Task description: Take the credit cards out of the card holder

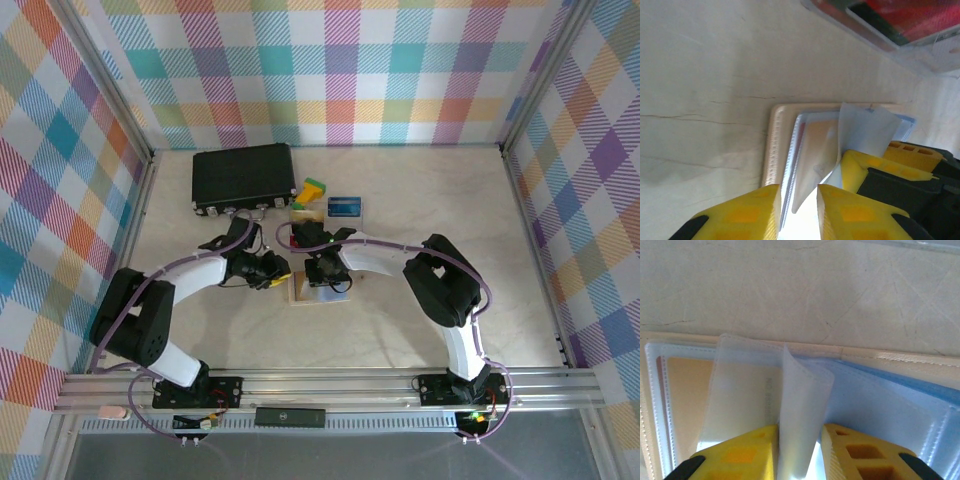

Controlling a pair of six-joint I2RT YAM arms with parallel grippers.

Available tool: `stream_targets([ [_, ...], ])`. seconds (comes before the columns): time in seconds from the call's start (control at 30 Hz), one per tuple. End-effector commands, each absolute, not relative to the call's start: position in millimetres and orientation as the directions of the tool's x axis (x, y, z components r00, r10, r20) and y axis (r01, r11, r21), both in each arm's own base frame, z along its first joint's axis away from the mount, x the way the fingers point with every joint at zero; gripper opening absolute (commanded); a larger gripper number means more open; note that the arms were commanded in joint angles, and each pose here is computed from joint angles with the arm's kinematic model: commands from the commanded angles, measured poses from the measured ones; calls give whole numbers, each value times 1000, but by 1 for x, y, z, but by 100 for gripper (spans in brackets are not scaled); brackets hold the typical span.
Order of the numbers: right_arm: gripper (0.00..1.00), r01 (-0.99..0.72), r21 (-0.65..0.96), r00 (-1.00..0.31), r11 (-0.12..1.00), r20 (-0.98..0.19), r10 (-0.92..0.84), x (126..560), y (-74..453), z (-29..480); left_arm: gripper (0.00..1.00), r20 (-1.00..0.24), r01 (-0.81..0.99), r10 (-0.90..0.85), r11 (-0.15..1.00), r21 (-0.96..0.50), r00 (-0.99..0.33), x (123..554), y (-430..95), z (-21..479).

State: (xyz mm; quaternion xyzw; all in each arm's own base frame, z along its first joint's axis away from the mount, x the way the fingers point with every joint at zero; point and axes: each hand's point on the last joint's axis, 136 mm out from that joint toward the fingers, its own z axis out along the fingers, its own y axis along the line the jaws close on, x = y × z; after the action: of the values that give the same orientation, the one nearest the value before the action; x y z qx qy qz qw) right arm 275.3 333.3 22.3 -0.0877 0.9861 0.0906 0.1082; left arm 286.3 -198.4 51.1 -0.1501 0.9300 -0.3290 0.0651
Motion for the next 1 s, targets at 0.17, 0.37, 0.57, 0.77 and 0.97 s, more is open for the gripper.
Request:
stream_targets([
  [0.17, 27, -166, 119, -980, 979, -127, -151, 254, 315, -6, 14, 6, -204, -272, 707, -678, -962, 291, -227, 48],
  [0.37, 27, -165, 128, -980, 978, -134, -148, 255, 316, -3, 9, 28, -207, -256, 711, -672, -966, 291, -234, 38],
  [0.57, 30, -171, 127, -972, 977, -183, -146, 262, 315, 13, 7, 68, -261, -275, 764, -590, -959, 280, -220, 13],
  [0.77, 34, -157, 96, -959, 983, -252, -128, 272, 304, 35, 7, 117, -298, -280, 791, -535, -953, 267, -212, -7],
  [0.97, 35, -52, 54, -959, 997, -282, -35, 275, 270, 37, 7, 97, -271, -260, 797, -540, -961, 271, -213, 0],
])
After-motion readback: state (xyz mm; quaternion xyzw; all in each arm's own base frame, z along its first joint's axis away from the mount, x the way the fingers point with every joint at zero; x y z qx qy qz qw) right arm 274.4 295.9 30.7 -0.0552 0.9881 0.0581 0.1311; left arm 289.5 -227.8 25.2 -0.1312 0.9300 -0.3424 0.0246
